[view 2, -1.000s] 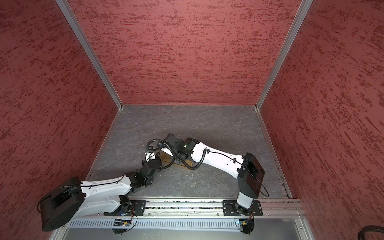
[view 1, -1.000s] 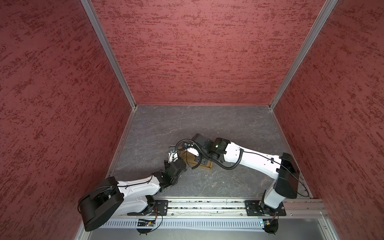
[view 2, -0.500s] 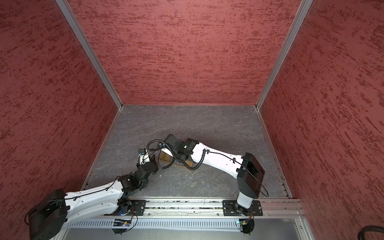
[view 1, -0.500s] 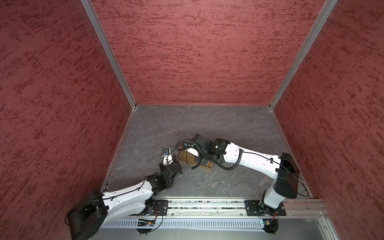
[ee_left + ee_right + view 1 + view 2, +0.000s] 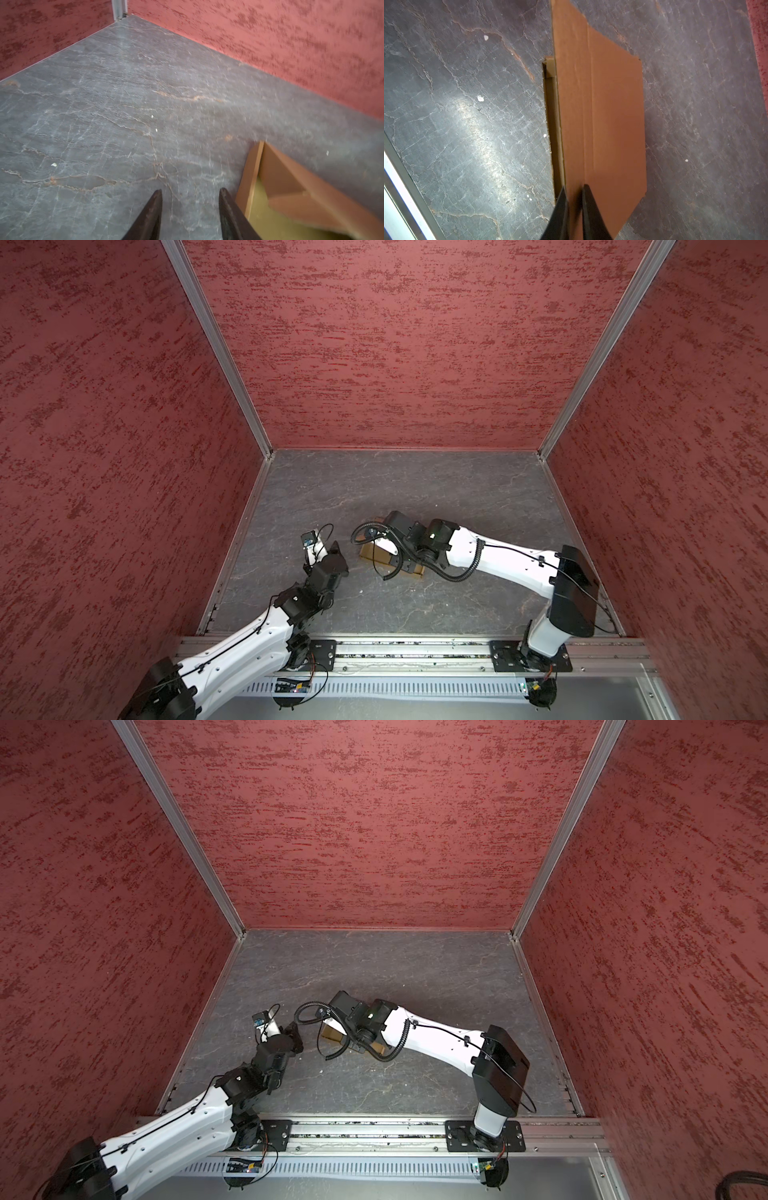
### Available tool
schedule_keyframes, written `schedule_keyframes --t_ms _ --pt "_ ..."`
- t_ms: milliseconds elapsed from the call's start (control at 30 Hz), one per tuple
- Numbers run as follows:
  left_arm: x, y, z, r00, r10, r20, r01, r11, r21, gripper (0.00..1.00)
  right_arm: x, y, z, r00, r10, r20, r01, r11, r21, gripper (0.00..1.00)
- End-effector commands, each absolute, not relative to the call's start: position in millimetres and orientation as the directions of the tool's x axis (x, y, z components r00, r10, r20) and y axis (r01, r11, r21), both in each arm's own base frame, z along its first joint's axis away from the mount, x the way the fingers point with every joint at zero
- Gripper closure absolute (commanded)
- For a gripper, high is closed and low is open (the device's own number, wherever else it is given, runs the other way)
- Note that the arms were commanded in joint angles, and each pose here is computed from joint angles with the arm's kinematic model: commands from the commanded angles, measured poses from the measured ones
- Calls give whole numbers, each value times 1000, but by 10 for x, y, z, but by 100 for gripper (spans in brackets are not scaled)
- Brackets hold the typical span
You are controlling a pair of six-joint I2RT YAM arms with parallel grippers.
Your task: Fold the paper box
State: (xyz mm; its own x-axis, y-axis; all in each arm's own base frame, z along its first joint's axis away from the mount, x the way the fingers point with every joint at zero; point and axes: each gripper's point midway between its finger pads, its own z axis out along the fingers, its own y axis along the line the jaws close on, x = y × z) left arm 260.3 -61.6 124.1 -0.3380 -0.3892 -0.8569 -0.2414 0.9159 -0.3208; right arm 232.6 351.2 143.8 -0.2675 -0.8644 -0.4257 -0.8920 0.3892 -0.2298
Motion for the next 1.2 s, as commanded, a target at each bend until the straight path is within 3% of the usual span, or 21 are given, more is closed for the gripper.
schedule_keyframes --t_ms 0,233,433,700,1167 --pt "2667 -680 1339 -388 -433 -814 -197 902 -385 47 2235 3540 1408 -270 -861 -431 -904 381 -196 87" --pt "2939 -781 1367 -519 -457 -722 -144 880 -453 25 2227 3547 1412 -268 -858 -437 -905 380 -190 87" --pt "3227 -1089 1380 -625 -372 -686 -36 892 -451 13 2212 3562 1379 -269 -859 -435 -908 377 -183 87" --pt "3407 -1336 1192 -713 -281 -642 22 906 -422 10 2201 3561 1381 -272 -854 -445 -908 381 -177 85" --pt "3300 -1385 772 -779 -214 -589 -1 940 -340 10 2193 3559 1380 -284 -843 -457 -903 396 -168 83"
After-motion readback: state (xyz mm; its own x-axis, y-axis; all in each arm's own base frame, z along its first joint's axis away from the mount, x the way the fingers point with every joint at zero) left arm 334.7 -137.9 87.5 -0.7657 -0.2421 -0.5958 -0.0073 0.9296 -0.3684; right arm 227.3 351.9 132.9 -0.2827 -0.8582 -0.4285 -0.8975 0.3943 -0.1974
